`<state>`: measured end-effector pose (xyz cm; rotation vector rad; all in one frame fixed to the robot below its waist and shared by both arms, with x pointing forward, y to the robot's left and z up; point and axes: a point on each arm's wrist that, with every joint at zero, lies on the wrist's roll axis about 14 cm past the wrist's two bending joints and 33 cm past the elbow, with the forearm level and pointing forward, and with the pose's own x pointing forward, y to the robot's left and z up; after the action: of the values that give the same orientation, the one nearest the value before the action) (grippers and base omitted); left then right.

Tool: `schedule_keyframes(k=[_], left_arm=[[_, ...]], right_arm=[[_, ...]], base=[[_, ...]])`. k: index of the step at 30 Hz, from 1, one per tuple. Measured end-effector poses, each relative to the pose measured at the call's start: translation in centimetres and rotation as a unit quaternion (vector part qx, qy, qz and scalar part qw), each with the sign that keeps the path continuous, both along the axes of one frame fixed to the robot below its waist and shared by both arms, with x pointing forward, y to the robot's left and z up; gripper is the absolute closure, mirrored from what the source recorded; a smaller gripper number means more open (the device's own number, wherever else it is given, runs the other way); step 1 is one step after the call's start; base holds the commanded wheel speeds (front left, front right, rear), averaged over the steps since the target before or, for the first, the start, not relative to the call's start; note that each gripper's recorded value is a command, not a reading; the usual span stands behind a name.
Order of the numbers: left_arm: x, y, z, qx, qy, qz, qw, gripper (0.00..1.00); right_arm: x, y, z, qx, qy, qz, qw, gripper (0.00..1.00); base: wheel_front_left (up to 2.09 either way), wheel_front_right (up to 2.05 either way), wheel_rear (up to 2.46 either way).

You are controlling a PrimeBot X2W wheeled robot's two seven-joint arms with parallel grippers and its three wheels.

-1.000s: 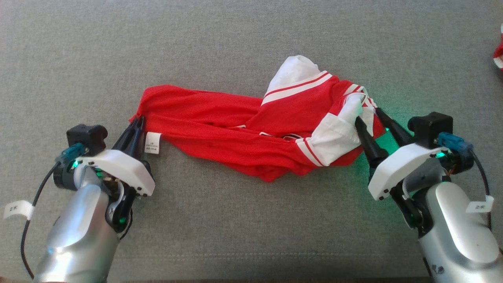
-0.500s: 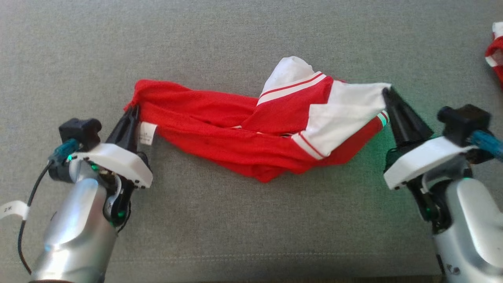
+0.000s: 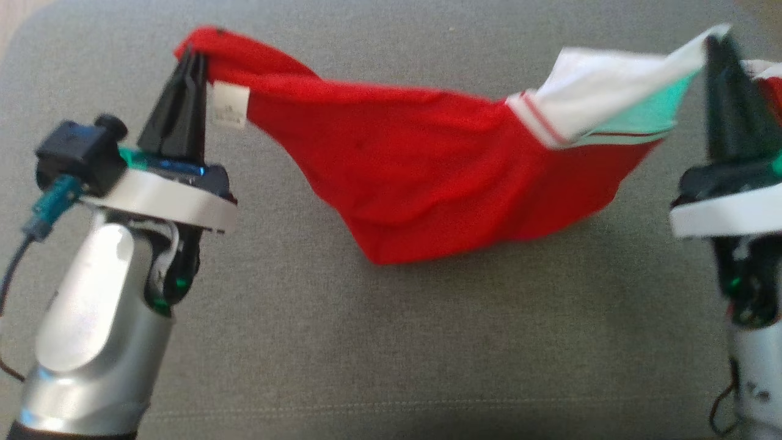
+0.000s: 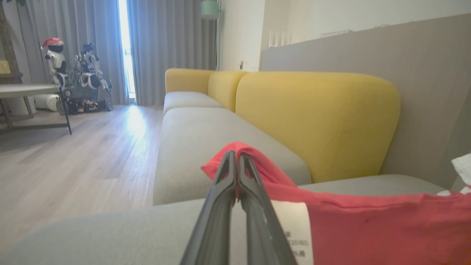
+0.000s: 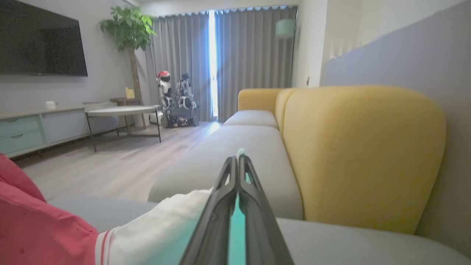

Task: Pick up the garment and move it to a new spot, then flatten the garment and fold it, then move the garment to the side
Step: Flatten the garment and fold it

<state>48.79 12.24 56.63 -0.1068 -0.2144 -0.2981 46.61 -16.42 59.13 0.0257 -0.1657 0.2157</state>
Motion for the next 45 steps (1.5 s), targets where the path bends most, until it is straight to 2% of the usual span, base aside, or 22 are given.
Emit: schedule_keyframes(k=[5,10,14,17,22,28,33,37,43,45], left_arm=[[0.2,-1.1,7.4,0.005,-0.094,-0.015,0.995,1.00],[-0.5,-1.6,15.7,0.012,-0.194,-0.023,0.981,1.00],[-1.5,-2.3,19.5,0.013,-0.236,-0.033,0.971,1.00],[-1.5,-2.7,20.1,0.015,-0.235,-0.037,0.971,1.00],[0.2,-2.9,19.0,0.015,-0.213,-0.040,0.976,1.00],[4.0,-3.2,17.6,0.025,-0.181,-0.045,0.982,1.00],[8.4,-3.7,16.9,0.026,-0.160,-0.042,0.986,1.00],[10.9,-3.6,17.2,0.021,-0.147,-0.024,0.989,1.00],[13.4,-2.4,17.2,0.006,-0.115,0.006,0.993,1.00],[14.4,-2.5,16.1,-0.002,-0.093,0.010,0.996,1.00]], right_arm=[[-0.2,-0.8,7.9,-0.012,-0.112,-0.009,0.994,1.00],[-1.7,-1.4,16.2,-0.034,-0.227,-0.017,0.973,1.00],[-3.0,-2.0,20.5,-0.041,-0.281,-0.026,0.958,1.00],[-3.0,-2.5,21.5,-0.041,-0.287,-0.029,0.957,1.00],[-0.8,-3.1,21.5,-0.027,-0.272,-0.025,0.962,1.00],[2.8,-2.6,22.9,-0.010,-0.270,-0.007,0.963,1.00],[7.2,-1.9,24.5,-0.001,-0.279,0.005,0.960,1.00],[9.9,-2.0,25.5,0.025,-0.292,0.001,0.956,1.00],[12.6,-0.4,25.6,0.089,-0.269,0.015,0.959,1.00],[14.0,0.0,24.3,0.095,-0.245,0.014,0.965,1.00]], base=[[0.00,0.00,0.00],[0.00,0.00,0.00],[0.00,0.00,0.00],[0.00,0.00,0.00],[0.00,0.00,0.00],[0.00,0.00,0.00],[0.00,0.00,0.00],[0.00,0.00,0.00],[0.00,0.00,0.00],[0.00,0.00,0.00]])
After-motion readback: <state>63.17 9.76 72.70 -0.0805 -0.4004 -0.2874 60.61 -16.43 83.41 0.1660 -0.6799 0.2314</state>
